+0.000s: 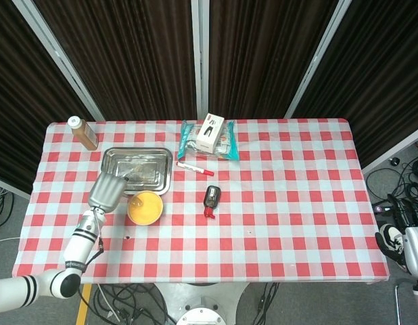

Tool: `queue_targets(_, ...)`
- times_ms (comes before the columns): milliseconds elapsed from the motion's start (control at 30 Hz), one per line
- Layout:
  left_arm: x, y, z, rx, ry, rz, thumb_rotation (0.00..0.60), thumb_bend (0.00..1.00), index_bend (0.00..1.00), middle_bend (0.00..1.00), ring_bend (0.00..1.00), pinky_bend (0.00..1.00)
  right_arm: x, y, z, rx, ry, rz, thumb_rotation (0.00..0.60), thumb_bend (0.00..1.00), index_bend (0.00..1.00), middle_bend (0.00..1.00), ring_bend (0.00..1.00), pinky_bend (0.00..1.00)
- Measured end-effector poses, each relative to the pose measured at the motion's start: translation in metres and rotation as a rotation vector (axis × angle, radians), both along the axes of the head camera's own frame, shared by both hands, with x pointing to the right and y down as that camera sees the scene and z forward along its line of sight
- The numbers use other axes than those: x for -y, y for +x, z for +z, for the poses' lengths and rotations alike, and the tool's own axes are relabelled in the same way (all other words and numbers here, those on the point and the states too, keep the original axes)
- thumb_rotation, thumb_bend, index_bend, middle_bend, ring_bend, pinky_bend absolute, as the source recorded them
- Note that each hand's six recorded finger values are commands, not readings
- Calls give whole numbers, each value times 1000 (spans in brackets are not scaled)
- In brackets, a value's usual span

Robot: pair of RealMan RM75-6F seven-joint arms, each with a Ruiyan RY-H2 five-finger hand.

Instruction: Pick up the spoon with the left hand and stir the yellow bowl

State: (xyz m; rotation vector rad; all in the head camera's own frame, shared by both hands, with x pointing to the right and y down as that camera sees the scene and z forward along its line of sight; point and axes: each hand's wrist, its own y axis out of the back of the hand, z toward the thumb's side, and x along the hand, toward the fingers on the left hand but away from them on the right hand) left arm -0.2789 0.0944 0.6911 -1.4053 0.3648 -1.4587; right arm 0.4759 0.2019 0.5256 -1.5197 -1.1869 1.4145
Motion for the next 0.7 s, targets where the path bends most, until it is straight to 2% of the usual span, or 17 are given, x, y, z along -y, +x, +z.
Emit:
queue_targets(133, 0, 10, 0, 82, 49, 46, 600, 387, 664, 896, 928, 1000, 0, 0, 0, 1, -1, 1, 600, 293, 67, 368, 115, 217)
queue_targets(333, -9, 23, 8, 151, 67, 87, 600, 388, 664, 897, 929, 1000, 1, 0, 3, 4, -8, 1, 600, 292, 67, 371, 114, 217)
queue_targets(567, -23, 36, 19, 174, 48, 131, 600, 390, 664, 897, 929, 1000, 0, 0, 3, 4, -9, 2, 600, 291, 67, 374, 119, 217)
queue_targets(700, -25, 39, 20, 140, 19, 112, 600, 390, 666, 897, 929, 1000, -1, 1, 3, 3, -8, 5, 600, 292, 67, 375, 123, 217)
